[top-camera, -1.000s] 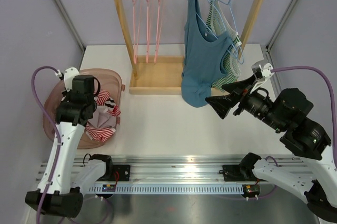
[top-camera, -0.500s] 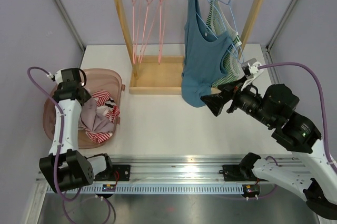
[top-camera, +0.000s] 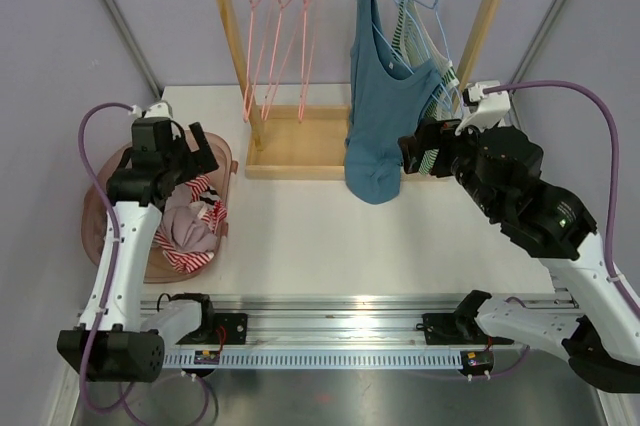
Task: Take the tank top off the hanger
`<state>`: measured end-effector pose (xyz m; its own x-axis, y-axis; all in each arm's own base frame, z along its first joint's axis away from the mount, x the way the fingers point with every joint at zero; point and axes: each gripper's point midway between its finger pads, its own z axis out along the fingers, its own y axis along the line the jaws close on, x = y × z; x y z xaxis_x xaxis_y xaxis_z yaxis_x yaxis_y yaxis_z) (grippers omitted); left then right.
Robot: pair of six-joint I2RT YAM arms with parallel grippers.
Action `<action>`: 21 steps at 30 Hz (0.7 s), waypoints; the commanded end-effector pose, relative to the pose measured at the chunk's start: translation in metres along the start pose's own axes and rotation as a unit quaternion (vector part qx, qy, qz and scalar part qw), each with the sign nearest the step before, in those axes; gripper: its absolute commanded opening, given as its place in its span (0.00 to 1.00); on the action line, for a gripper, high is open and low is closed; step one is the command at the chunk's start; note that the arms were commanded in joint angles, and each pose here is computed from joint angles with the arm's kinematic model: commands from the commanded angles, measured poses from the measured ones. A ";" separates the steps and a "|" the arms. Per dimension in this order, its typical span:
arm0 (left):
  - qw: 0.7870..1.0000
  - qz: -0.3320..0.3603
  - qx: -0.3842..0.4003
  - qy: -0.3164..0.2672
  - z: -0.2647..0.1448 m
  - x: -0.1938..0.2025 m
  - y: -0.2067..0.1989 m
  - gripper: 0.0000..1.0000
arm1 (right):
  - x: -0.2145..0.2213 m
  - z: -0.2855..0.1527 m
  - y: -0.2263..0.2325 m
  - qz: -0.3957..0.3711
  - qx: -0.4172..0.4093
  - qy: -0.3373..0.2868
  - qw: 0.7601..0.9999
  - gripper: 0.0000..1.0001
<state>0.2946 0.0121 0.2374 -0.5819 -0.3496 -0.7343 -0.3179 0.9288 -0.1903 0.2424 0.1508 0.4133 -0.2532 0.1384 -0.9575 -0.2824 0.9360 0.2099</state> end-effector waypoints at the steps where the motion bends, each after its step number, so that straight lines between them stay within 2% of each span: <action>1: 0.997 0.042 0.046 -0.046 -0.028 -0.024 -0.028 0.99 | -0.027 0.001 -0.022 -0.019 0.072 -0.038 0.997 0.99; 5: 0.997 0.019 0.035 -0.061 -0.034 -0.026 -0.023 0.99 | -0.030 0.016 -0.021 -0.041 0.100 -0.019 0.994 1.00; 7: 0.993 0.029 0.097 -0.063 -0.041 -0.023 -0.042 0.99 | -0.036 0.025 -0.018 -0.053 0.104 -0.016 0.993 0.99; 8: 0.984 0.035 0.166 -0.056 -0.055 -0.012 -0.062 0.99 | -0.040 0.027 -0.023 -0.054 0.121 -0.020 0.991 0.99; 10: 0.968 0.046 0.239 -0.063 -0.075 -0.005 -0.083 0.99 | -0.052 0.037 -0.032 -0.052 0.133 -0.022 0.990 1.00; 11: 0.960 0.050 0.270 -0.059 -0.084 0.003 -0.091 0.99 | -0.062 0.038 -0.027 -0.043 0.111 -0.025 0.993 1.00; 15: 0.931 0.079 0.345 -0.087 -0.118 0.033 -0.104 0.99 | -0.074 0.061 -0.031 -0.066 0.112 -0.014 0.991 0.98; 17: 0.928 0.085 0.355 -0.081 -0.120 0.044 -0.105 0.99 | -0.092 0.063 -0.032 -0.067 0.112 -0.030 0.991 0.97; 18: 0.925 0.095 0.360 -0.070 -0.119 0.053 -0.106 0.99 | -0.090 0.075 -0.033 -0.080 0.115 -0.019 0.990 0.95; 20: 0.931 0.104 0.347 -0.050 -0.106 0.068 -0.103 0.99 | -0.105 0.082 -0.038 -0.081 0.110 -0.028 0.990 0.88; 21: 0.929 0.116 0.350 -0.044 -0.104 0.075 -0.105 0.99 | -0.100 0.095 -0.039 -0.092 0.105 -0.014 0.990 0.85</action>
<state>0.2060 -0.1093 0.2889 -0.4657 -0.2086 -0.8600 0.3279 0.8620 -0.3866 0.3514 0.1300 0.4730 -0.2023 0.0195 -0.9791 -0.0698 0.9970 0.0343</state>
